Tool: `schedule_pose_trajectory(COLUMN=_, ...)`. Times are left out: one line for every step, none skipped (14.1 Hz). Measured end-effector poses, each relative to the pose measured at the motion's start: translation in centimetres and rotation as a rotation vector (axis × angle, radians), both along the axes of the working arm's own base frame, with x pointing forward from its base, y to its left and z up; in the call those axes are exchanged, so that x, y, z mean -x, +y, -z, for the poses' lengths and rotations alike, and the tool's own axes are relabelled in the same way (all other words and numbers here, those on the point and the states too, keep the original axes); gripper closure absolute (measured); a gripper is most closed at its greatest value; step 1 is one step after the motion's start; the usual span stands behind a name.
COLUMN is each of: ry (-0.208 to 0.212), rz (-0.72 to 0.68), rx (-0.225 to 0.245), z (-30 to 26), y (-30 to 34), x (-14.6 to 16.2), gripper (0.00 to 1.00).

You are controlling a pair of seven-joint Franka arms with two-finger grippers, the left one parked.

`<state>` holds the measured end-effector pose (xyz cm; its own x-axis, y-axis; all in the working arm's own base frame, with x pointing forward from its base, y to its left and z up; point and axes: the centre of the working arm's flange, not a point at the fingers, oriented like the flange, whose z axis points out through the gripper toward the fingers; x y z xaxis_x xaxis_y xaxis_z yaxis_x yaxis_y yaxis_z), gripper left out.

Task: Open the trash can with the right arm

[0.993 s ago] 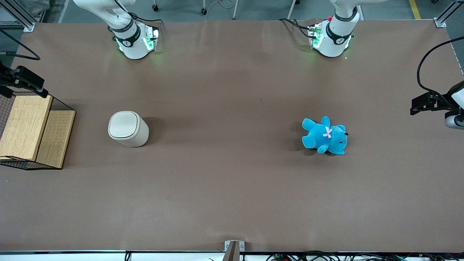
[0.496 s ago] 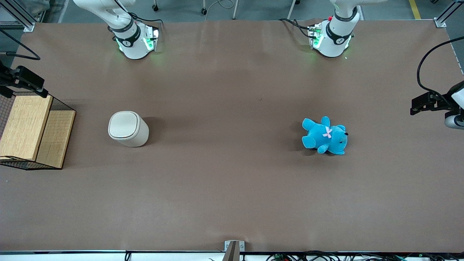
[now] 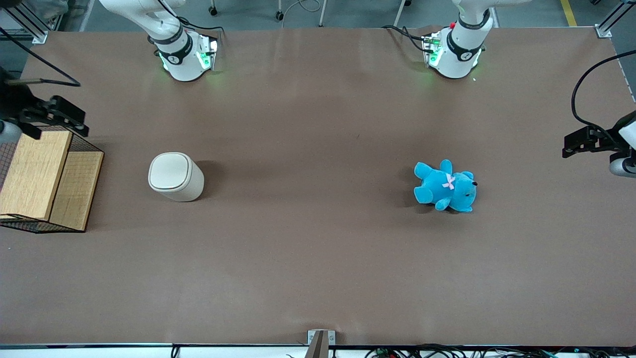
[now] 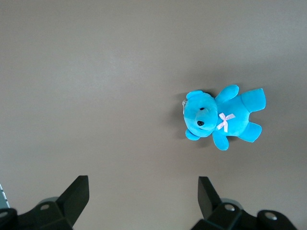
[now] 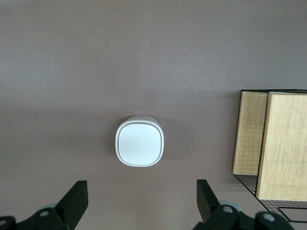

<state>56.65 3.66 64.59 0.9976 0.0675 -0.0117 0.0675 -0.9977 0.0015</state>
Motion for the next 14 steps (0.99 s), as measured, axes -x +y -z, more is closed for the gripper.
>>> schedule_pose_trajectory(ry=0.015, rz=-0.002, rx=-0.002, z=0.9, y=0.2, x=-0.5, gripper=0.00)
schedule_pose_trajectory(ry=0.027, rz=0.000, rx=-0.021, z=1.7, y=0.4, x=-0.9, gripper=0.00)
schedule_pose_trajectory(ry=0.035, rz=0.005, rx=-0.051, z=2.1, y=0.4, x=-1.2, gripper=0.00)
schedule_pose_trajectory(ry=0.042, rz=0.012, rx=-0.071, z=2.5, y=0.2, x=-1.4, gripper=0.00)
schedule_pose_trajectory(ry=0.047, rz=0.016, rx=-0.080, z=2.8, y=0.0, x=-1.5, gripper=0.00)
schedule_pose_trajectory(ry=0.053, rz=0.018, rx=-0.084, z=3.1, y=0.0, x=-1.7, gripper=0.00)
schedule_pose_trajectory(ry=0.060, rz=0.017, rx=-0.085, z=3.4, y=0.0, x=-1.8, gripper=0.00)
schedule_pose_trajectory(ry=0.069, rz=0.014, rx=-0.084, z=3.9, y=0.2, x=-2.0, gripper=0.00)
schedule_pose_trajectory(ry=0.079, rz=0.005, rx=-0.083, z=4.4, y=0.5, x=-2.1, gripper=0.00)
schedule_pose_trajectory(ry=0.091, rz=-0.007, rx=-0.082, z=4.8, y=1.0, x=-2.2, gripper=0.00)
schedule_pose_trajectory(ry=0.102, rz=-0.016, rx=-0.081, z=5.3, y=1.6, x=-2.2, gripper=0.04)
schedule_pose_trajectory(ry=0.110, rz=-0.024, rx=-0.080, z=5.7, y=2.0, x=-2.2, gripper=0.04)
schedule_pose_trajectory(ry=0.117, rz=-0.035, rx=-0.079, z=6.0, y=2.2, x=-2.3, gripper=0.11)
schedule_pose_trajectory(ry=0.127, rz=-0.072, rx=-0.080, z=6.5, y=2.3, x=-2.3, gripper=0.24)
